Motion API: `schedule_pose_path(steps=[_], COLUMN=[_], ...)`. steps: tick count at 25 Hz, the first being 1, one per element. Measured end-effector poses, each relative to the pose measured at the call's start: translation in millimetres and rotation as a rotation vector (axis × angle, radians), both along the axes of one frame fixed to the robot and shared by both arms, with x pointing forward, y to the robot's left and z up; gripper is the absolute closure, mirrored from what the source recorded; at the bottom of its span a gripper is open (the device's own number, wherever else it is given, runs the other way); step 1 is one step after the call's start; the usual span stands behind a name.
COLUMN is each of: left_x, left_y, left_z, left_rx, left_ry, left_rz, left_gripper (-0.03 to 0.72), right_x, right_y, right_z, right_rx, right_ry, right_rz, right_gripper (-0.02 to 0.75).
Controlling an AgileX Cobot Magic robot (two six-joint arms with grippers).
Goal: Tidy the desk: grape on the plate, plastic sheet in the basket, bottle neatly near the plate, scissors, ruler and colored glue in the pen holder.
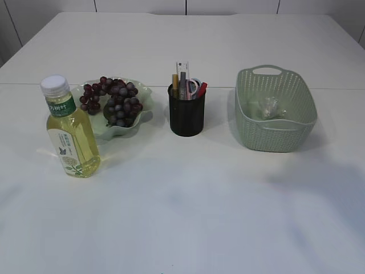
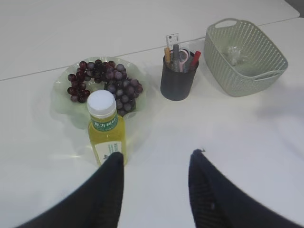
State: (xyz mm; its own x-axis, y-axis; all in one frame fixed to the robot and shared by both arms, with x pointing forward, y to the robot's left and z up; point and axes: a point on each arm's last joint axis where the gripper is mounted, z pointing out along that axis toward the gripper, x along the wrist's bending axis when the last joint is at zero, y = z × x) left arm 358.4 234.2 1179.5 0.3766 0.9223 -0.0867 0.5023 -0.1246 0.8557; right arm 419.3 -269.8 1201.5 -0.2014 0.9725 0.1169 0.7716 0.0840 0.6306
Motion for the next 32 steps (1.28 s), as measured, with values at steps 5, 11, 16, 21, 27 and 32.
schedule_pose_path(steps=[5,11,16,21,27,32], left_x=[-41.3,-67.3,-86.3,-107.2,-128.9,-128.0], left_y=[22.2,31.9,43.3,56.9,72.1,71.3], left_z=[-17.3,-40.5,-58.4,-80.0,-110.7,-121.2], left_rx=[-0.081,-0.061,-0.032,0.0,0.015,0.067], left_ry=[-0.033,-0.069,-0.126,-0.106,-0.119,-0.076], left_rz=[-0.044,-0.151,-0.2,-0.22,-0.232,-0.249], left_gripper=[0.356,0.356,0.356,0.356,0.356,0.356], right_x=[-35.3,-92.7,-138.3,-178.3,-208.2,-216.0], right_y=[-2.1,-5.7,-8.0,-10.8,-14.9,-18.7], right_z=[-16.9,-55.5,-86.4,-107.8,-121.3,-130.3], right_rx=[-0.006,-0.032,-0.038,-0.043,-0.116,-0.164], right_ry=[0.0,-0.036,-0.15,-0.264,-0.382,-0.41], right_rz=[0.015,0.058,0.085,0.093,0.127,0.119], right_gripper=[0.433,0.433,0.433,0.433,0.433,0.433])
